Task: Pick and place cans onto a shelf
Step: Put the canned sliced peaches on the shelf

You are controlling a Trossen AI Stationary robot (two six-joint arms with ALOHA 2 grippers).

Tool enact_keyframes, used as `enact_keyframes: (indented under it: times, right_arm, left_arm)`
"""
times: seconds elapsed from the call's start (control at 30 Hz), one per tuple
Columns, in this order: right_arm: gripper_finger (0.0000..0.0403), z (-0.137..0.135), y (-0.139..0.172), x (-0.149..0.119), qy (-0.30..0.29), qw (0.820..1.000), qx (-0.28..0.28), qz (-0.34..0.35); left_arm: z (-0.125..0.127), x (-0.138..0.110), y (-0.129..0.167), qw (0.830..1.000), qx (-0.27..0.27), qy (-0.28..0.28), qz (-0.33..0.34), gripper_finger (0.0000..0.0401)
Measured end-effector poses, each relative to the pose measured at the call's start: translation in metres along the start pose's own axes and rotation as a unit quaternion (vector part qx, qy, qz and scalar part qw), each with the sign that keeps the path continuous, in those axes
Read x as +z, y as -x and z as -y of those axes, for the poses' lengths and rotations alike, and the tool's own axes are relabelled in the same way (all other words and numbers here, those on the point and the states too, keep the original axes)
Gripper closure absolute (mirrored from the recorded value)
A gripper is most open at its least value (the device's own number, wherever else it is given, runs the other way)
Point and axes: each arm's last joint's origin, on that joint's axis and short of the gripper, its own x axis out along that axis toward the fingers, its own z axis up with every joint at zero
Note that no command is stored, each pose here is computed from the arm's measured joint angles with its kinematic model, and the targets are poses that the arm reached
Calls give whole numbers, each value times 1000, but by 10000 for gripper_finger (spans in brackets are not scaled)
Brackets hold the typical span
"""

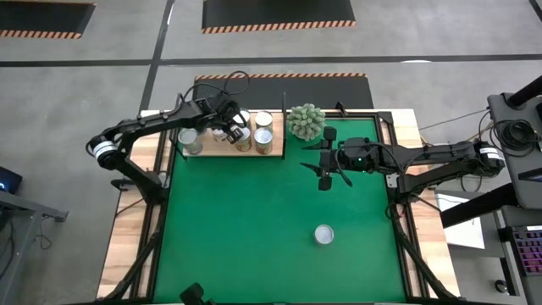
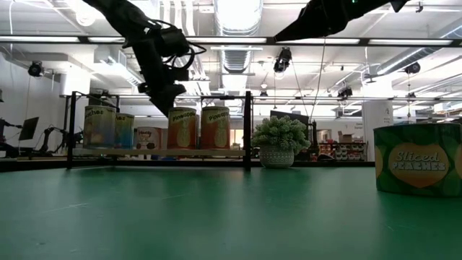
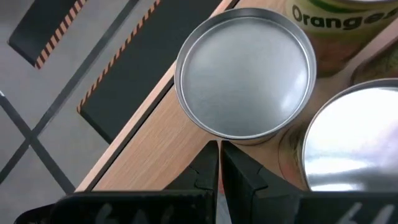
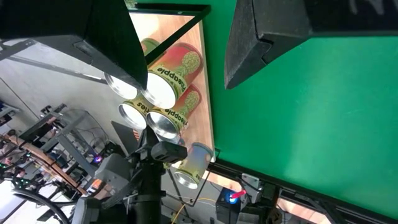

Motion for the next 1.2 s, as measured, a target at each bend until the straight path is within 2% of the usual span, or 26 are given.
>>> enact_keyframes:
  times: [0.23, 0.4, 0.63, 0.87, 0.93, 1.03, 1.13, 1.2]
  right_arm:
    - [202, 0, 0, 0, 0, 1000, 0, 0]
    - [202, 0, 0, 0, 0, 1000, 0, 0]
    - [202, 0, 0, 0, -26, 1000, 0, 0]
    - [202, -5, 1, 0, -119, 993, 18, -4]
    - [202, -13, 2, -2, -147, 987, 64, -21]
    - [202, -30, 7, -9, -196, 967, 144, -80]
    - [202, -49, 17, -21, -249, 934, 184, -181]
    - [202, -62, 26, -29, -283, 905, 192, -254]
  left_arm:
    - [0, -1, 4, 1000, 0, 24, -1, 401]
    - [9, -3, 27, 999, -14, 49, 19, 401]
    - [57, -15, 80, 988, -90, 13, 124, 401]
    - [109, -41, 125, 962, -180, -57, 194, 401]
    - [122, -49, 135, 956, -197, -74, 202, 401]
    - [139, -60, 148, 948, -222, -98, 207, 401]
    - [153, -70, 159, 938, -250, -116, 209, 401]
    - [162, -76, 163, 934, -264, -127, 206, 401]
